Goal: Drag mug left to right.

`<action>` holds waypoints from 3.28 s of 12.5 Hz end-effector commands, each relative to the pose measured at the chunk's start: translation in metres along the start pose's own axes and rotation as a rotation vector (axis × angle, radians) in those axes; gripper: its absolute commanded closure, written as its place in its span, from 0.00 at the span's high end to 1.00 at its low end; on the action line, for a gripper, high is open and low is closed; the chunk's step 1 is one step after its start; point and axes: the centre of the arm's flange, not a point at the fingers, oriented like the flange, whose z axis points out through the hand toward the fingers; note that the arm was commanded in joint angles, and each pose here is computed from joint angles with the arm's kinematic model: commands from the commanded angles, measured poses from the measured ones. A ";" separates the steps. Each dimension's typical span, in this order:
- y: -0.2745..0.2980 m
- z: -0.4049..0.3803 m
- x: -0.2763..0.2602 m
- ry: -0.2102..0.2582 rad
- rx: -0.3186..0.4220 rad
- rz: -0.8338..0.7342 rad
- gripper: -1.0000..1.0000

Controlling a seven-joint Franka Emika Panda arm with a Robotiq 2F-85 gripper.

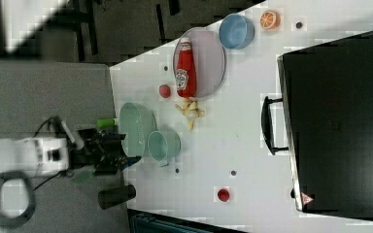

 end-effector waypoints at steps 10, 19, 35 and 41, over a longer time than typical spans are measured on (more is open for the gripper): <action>-0.111 0.224 -0.139 -0.075 0.023 -0.648 1.00; -0.123 0.323 -0.148 -0.089 0.052 -0.627 1.00; -0.086 0.336 -0.092 -0.064 0.047 -0.667 0.18; -0.055 0.334 -0.050 -0.058 0.039 -0.662 0.18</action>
